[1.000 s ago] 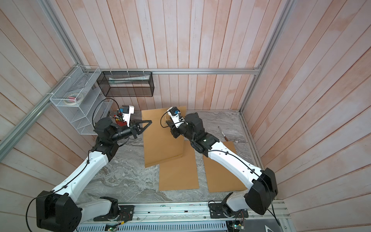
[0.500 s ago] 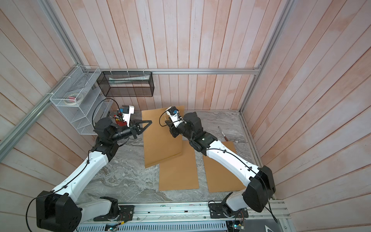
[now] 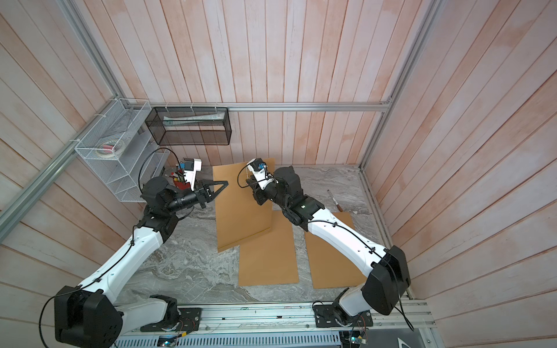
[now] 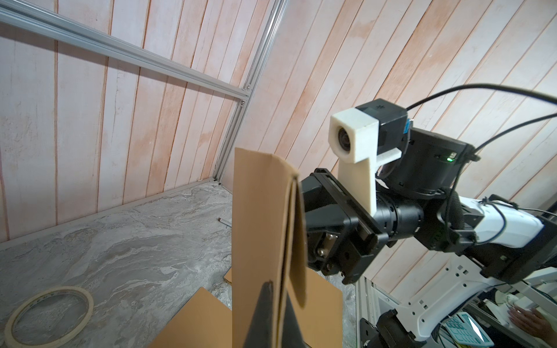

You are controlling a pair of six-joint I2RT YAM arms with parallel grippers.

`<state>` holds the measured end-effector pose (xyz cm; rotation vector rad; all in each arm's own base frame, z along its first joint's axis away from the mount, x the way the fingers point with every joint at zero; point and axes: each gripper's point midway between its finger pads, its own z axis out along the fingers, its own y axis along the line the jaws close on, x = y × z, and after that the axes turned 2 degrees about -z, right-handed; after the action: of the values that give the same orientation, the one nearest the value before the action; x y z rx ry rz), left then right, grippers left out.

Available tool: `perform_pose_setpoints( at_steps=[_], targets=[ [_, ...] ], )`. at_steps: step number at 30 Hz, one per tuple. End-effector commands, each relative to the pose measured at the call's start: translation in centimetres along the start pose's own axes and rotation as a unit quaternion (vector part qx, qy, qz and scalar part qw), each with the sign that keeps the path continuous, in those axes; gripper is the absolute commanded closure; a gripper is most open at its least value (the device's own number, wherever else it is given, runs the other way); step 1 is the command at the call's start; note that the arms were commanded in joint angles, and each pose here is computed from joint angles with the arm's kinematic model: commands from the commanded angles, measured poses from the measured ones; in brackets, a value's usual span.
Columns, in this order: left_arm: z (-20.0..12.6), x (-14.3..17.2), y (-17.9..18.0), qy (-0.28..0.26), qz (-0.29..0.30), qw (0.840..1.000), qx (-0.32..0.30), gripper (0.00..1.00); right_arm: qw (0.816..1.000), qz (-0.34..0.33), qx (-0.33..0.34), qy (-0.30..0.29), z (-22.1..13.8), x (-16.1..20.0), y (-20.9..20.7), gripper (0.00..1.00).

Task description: Open the file bag

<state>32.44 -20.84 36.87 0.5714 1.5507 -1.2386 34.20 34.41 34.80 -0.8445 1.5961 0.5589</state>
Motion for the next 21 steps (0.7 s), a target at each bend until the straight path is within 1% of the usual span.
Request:
perform_pose_setpoints(
  at_steps=[1, 6, 13, 21],
  targets=[
    [-0.04, 0.11, -0.64, -0.001, 0.007, 1.0, 0.013, 1.0, 1.0, 0.004, -0.004, -0.021, 0.18, -1.6, -0.15, 0.79],
    [-0.04, 0.16, -0.57, 0.0, 0.008, 1.0, 0.013, 1.0, 1.0, 0.004, -0.007, -0.021, 0.33, -1.67, -0.08, 0.82],
    [-0.01, 0.12, -0.52, -0.001, 0.008, 1.0, 0.012, 1.0, 1.0, 0.005, -0.01, -0.021, 0.3, -1.68, 0.03, 0.95],
    [0.01, -0.02, -0.32, -0.005, 0.01, 1.0, 0.007, 1.0, 1.0, 0.004, -0.012, -0.023, 0.03, -1.89, 0.09, 1.0]
  ],
)
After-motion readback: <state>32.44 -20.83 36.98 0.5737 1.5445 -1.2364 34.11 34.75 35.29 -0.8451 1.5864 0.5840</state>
